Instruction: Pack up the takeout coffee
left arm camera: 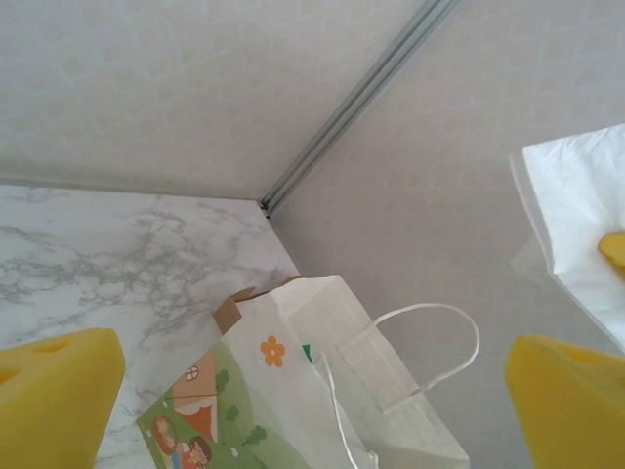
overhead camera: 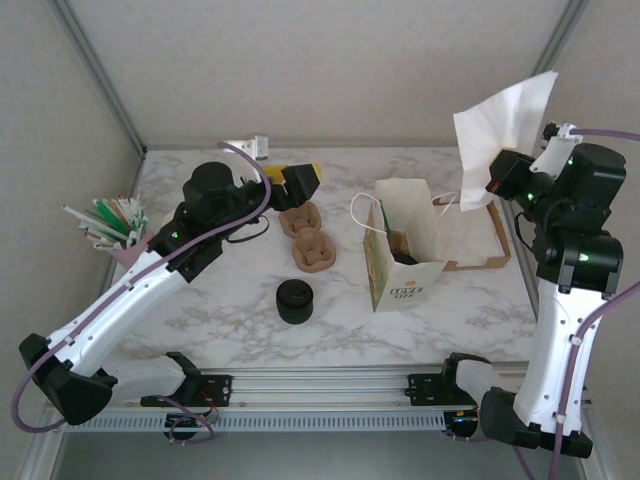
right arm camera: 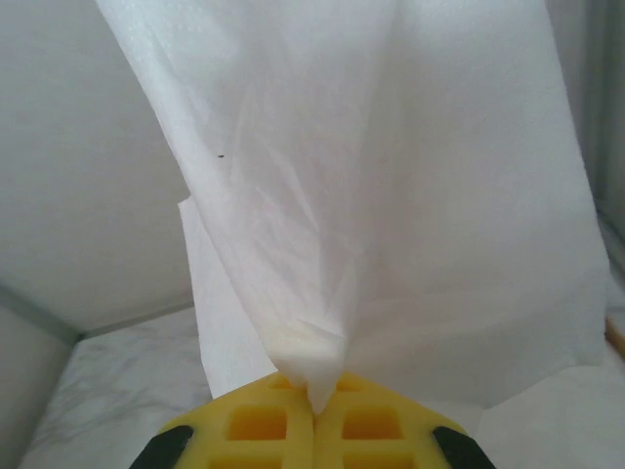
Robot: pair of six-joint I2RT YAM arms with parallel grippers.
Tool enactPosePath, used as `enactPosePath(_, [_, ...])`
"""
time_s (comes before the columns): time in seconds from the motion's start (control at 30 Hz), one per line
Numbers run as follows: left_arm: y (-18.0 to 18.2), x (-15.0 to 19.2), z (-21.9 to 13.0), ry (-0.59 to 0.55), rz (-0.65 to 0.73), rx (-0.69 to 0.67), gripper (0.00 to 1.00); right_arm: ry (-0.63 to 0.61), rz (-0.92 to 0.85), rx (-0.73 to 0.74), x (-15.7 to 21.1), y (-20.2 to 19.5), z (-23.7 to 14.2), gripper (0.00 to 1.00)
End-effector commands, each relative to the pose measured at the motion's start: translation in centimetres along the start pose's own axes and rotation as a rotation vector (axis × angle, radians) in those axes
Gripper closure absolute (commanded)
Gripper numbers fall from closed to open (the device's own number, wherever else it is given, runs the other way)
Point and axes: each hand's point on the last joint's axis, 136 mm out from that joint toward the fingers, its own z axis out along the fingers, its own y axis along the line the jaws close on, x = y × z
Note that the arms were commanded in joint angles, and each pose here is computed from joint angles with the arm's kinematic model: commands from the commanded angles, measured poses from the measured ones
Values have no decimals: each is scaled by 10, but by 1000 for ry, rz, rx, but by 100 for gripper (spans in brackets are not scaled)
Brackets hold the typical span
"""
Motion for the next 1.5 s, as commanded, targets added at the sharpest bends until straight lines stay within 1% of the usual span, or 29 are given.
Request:
enactPosePath(0.0, [-5, 4, -9, 9, -13, 16, 0, 92, 81, -270, 10, 50, -8, 100])
enactPosePath(0.13, [-14, 6, -16, 19, -23, 58, 0, 206, 174, -503, 20, 88, -15, 100])
enactPosePath(0.2, [-15, 9, -17, 29, -30, 70, 0, 275, 203, -570, 29, 100, -17, 100])
enactPosePath(0.33, [-14, 20, -16, 63, -56, 92, 0, 423, 272, -630, 51, 111, -14, 100])
enactPosePath(0.43, [-16, 33, -14, 108, -87, 124, 0, 504, 320, -642, 67, 110, -5, 100])
enactPosePath(0.53, [-17, 47, -11, 166, -120, 153, 3, 574, 349, -623, 83, 104, 5, 100])
enactPosePath(0.67, [-2, 69, -3, 237, -144, 115, 7, 623, 362, -585, 98, 95, 13, 100])
enactPosePath(0.83, [4, 99, 14, 343, -183, 126, 18, 649, 350, -516, 112, 82, 20, 100])
enactPosePath(0.9, [2, 106, 22, 367, -183, 130, 21, 653, 339, -486, 116, 78, 21, 100])
enactPosePath(0.97, [-2, 110, 28, 383, -180, 143, 28, 657, 326, -460, 119, 73, 21, 100])
enactPosePath(1.07, [-10, 117, 37, 406, -178, 166, 35, 665, 314, -440, 123, 69, 21, 100])
enactPosePath(1.17, [-14, 123, 45, 426, -177, 173, 38, 675, 305, -420, 129, 65, 22, 100])
enactPosePath(1.27, [-17, 125, 50, 430, -176, 177, 45, 681, 297, -403, 131, 62, 23, 100])
enactPosePath(1.37, [-19, 122, 50, 425, -174, 181, 45, 684, 290, -389, 132, 59, 24, 100])
enactPosePath(1.47, [-23, 117, 48, 412, -171, 190, 41, 683, 285, -383, 132, 58, 24, 100])
